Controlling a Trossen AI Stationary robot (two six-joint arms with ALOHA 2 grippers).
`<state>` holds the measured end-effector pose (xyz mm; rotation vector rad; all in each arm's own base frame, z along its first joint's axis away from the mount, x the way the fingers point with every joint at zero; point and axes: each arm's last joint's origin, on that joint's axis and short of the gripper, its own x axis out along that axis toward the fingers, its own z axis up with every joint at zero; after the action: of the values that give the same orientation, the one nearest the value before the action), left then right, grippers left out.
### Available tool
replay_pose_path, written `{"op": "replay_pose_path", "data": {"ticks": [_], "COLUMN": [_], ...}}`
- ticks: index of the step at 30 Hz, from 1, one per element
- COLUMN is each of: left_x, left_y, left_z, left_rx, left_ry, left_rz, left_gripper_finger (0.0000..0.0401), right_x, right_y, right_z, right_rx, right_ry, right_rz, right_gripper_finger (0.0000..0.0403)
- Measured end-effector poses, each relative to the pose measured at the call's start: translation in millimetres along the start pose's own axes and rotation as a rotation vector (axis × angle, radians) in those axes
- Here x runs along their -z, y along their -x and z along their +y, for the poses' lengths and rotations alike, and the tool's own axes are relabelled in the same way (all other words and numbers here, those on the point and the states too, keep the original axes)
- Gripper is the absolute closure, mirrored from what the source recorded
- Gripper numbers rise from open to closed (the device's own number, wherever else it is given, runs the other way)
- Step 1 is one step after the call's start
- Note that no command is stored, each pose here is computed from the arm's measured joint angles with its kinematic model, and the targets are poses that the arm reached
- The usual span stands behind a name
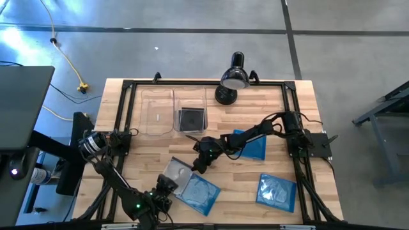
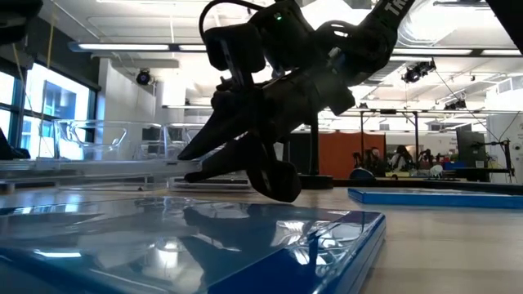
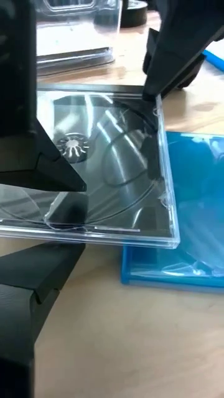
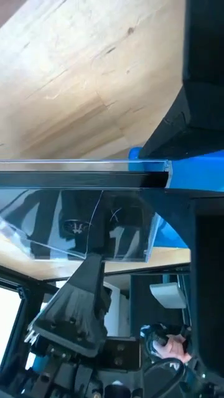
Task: Pick & place jewel cases by type
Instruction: Put the black CD case into the right transparent bin
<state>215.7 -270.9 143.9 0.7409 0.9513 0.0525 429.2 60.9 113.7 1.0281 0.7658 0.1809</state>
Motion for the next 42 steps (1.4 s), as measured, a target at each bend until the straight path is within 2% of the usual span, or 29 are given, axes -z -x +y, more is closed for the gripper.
{"op": "replay_pose_path", "data": {"ticks": [12, 22, 30, 42], "left_x": [-1, -2, -3, -3], "left_y": [0, -7, -9, -11], "left_z": [-1, 0, 1, 3], "left_rx": [0.005, 0.047, 0.070, 0.084], "left_ry": [0.002, 0.016, -0.035, 0.019], "left_rz": [-0.002, 0.027, 0.028, 0.043], "left_gripper_finger": [0.0272, 0.0272, 0.0272, 0.0272], "right_x": [-1, -6, -4, -4], "right_y": [1, 4, 3, 3], "right_z": [4, -2, -3, -5], "right_rx": [-0.051, -0.037, -0.019, -0.007], "right_ry": [-0.012, -0.046, -0.064, -0.071], "right_rz": [0.022, 0.030, 0.035, 0.036], "right_gripper_finger": [0.0363, 0.0364, 0.0366, 0.0370]}}
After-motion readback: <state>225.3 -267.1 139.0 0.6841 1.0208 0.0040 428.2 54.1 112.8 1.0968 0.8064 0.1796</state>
